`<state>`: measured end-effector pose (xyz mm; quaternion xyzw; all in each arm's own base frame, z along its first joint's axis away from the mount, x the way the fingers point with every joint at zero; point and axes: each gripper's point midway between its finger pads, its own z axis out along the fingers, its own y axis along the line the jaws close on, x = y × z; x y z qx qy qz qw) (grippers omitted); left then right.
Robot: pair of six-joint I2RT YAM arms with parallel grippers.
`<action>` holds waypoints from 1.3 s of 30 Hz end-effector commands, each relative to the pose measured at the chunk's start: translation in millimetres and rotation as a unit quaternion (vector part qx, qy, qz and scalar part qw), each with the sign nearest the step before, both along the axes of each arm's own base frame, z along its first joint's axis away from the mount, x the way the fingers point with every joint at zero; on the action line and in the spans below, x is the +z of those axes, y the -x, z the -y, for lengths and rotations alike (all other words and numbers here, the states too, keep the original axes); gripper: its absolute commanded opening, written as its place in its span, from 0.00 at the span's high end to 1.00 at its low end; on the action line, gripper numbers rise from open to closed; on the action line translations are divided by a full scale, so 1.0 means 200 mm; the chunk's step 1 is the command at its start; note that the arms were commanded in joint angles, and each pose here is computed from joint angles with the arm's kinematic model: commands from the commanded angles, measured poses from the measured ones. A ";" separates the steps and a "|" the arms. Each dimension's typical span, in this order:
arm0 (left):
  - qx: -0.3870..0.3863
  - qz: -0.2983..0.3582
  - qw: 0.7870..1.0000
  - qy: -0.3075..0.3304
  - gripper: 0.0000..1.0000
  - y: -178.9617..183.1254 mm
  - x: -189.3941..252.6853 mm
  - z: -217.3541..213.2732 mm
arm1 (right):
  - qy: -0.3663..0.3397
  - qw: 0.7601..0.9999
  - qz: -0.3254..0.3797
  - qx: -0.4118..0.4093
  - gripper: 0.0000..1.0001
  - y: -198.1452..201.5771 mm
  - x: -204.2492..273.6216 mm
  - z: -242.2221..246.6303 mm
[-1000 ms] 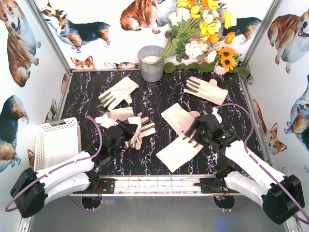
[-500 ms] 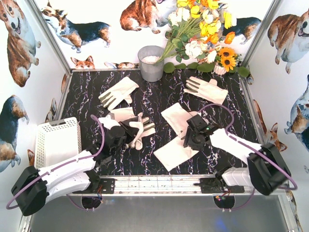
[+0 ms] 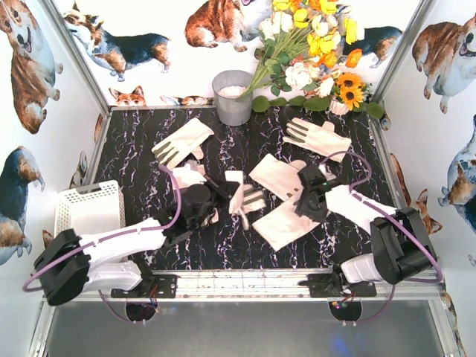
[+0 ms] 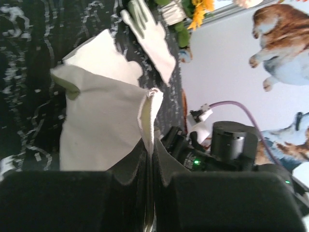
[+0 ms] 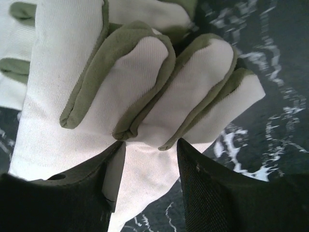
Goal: Put the gloves into the storage basket
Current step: Move the glove to the center of the board.
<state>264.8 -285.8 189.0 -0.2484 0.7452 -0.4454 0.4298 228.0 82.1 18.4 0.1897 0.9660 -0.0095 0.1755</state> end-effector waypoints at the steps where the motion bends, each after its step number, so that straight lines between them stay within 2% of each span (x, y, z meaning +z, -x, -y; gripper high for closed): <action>1: 0.012 0.049 0.996 0.071 1.00 -0.05 0.26 0.12 | 0.032 0.998 0.029 -0.037 0.51 -0.11 0.06 0.16; 6: 0.065 0.044 0.994 0.080 1.00 0.01 0.23 0.14 | 0.027 0.996 0.056 -0.056 0.50 -0.17 0.16 0.24; 8: 0.082 0.017 0.995 0.058 1.00 0.04 0.10 0.12 | 0.023 0.996 0.071 -0.050 0.48 -0.19 0.21 0.24; 12: 0.061 -0.052 0.997 0.005 1.00 0.14 -0.21 0.09 | -0.026 0.995 0.092 -0.010 0.45 -0.18 0.29 0.15; 14: 0.034 -0.077 0.996 -0.021 0.94 0.21 -0.33 0.07 | -0.068 0.993 0.099 0.020 0.43 -0.17 0.33 0.07; 17: -0.004 -0.111 0.992 -0.066 0.80 0.31 -0.50 0.02 | -0.138 0.983 0.105 0.064 0.42 -0.14 0.40 -0.06; 21: -0.021 -0.134 0.982 -0.132 0.61 0.40 -0.61 -0.12 | -0.224 0.962 0.119 0.104 0.42 -0.07 0.52 -0.23; 24: -0.014 -0.114 0.977 -0.181 0.45 0.42 -0.56 -0.25 | -0.252 0.951 0.125 0.125 0.41 -0.02 0.56 -0.33; 29: -0.007 -0.061 0.961 -0.269 0.31 0.39 -0.42 -0.43 | -0.283 0.941 0.102 0.156 0.41 0.10 0.54 -0.49; 32: -0.027 -0.030 0.948 -0.315 0.23 0.36 -0.34 -0.48 | -0.317 0.934 0.087 0.142 0.41 0.14 0.52 -0.60; 36: -0.090 0.013 0.932 -0.351 0.18 0.29 -0.24 -0.43 | -0.374 0.917 0.086 0.106 0.41 0.15 0.51 -0.71; 39: -0.164 0.022 0.919 -0.357 0.17 0.26 -0.26 -0.36 | -0.399 0.910 0.082 0.081 0.39 0.17 0.48 -0.76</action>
